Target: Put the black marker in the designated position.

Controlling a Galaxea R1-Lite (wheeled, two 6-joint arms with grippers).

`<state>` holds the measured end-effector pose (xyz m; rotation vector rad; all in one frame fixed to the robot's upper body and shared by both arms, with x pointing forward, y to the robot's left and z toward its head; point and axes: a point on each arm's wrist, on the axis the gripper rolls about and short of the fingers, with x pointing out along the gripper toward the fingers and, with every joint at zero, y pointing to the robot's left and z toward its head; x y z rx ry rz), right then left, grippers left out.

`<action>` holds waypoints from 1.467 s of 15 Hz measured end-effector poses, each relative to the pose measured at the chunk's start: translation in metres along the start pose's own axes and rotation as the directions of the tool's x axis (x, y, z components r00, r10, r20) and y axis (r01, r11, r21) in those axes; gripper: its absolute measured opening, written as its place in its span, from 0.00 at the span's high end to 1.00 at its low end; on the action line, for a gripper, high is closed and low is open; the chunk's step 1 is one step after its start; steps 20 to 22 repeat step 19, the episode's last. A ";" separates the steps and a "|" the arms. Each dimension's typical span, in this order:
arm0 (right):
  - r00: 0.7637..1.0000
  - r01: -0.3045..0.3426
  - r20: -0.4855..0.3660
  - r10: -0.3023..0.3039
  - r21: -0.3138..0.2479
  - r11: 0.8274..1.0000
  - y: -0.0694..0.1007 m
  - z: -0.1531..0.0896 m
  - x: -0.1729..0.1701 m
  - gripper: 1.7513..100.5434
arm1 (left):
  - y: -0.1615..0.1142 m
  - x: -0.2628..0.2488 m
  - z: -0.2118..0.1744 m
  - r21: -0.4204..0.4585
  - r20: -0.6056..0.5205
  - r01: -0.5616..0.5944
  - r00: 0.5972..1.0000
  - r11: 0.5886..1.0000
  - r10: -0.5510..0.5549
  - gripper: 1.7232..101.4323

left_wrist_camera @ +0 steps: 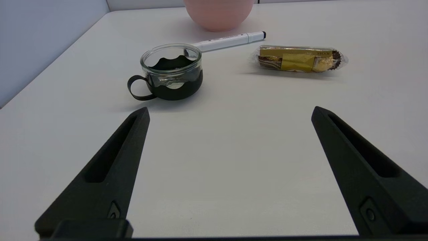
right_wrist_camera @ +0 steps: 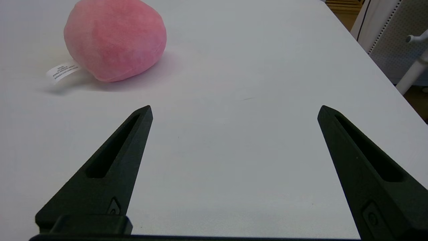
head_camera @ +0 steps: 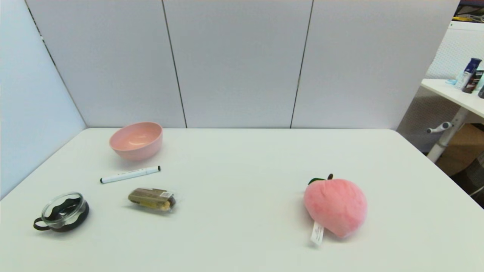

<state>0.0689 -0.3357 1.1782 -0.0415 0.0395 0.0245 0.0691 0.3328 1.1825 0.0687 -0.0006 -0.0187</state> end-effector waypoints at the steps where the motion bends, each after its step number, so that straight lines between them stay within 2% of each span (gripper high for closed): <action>1: 1.000 0.000 0.000 0.000 0.000 1.000 0.000 0.000 0.000 0.03 | 0.000 0.000 0.000 0.000 0.000 0.000 1.000 1.000 0.000 0.04; 22: 1.000 0.002 0.002 -0.002 0.004 1.000 0.000 0.000 0.000 0.03 | 0.000 0.000 0.000 0.000 0.000 0.000 1.000 1.000 0.000 0.04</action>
